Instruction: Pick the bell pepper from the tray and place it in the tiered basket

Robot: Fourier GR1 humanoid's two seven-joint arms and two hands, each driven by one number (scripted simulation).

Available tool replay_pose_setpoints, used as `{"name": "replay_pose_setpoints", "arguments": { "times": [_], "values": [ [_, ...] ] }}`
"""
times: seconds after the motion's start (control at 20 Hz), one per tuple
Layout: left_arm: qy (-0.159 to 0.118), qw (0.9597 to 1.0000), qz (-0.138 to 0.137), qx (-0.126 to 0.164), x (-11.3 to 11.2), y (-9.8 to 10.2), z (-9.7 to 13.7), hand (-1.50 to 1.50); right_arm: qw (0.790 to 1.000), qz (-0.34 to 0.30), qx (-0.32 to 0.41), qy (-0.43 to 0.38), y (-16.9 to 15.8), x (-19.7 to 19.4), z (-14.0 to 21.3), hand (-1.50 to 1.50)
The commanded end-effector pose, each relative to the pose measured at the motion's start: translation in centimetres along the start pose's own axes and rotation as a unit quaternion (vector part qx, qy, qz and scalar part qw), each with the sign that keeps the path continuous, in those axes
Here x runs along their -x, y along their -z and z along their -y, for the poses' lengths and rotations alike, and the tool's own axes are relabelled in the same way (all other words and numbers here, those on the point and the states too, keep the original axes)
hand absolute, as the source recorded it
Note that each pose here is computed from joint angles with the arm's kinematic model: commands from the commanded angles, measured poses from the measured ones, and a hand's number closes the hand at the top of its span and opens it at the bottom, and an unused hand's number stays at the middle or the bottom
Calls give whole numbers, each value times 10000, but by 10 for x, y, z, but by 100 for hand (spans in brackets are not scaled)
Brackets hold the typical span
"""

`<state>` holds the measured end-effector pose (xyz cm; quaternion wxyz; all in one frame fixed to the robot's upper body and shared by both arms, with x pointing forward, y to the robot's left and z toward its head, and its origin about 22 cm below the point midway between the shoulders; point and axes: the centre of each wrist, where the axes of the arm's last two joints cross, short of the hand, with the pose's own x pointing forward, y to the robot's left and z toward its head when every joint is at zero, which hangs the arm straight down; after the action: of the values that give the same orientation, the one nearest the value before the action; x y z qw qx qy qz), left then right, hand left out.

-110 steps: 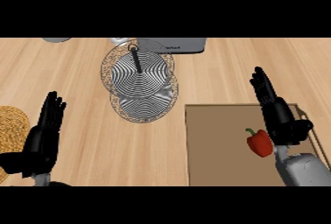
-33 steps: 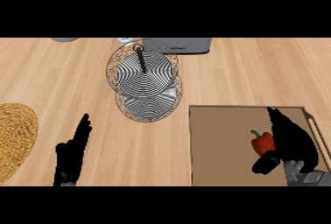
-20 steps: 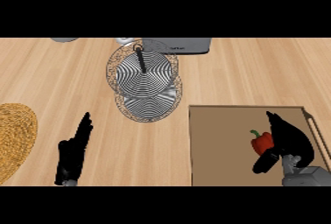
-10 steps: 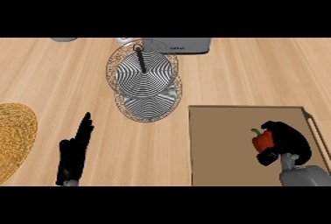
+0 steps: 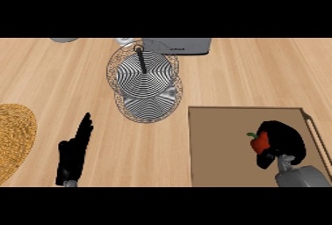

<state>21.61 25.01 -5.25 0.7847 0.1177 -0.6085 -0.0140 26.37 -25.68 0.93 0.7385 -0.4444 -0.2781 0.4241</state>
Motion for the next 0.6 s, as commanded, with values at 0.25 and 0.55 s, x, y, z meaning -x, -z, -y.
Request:
{"name": "replay_pose_setpoints", "arguments": {
  "times": [0.25, 0.55],
  "values": [
    [-13, 9999, 13, 150, -5, -1, 2, 0, 9501, 2836, -78, -1293, -17, -68, 7, 150],
    [27, 9999, -107, 94, 5, -9, 11, 0, 9389, 3422, 244, -288, -29, -91, 40, 150]
  ]
}}
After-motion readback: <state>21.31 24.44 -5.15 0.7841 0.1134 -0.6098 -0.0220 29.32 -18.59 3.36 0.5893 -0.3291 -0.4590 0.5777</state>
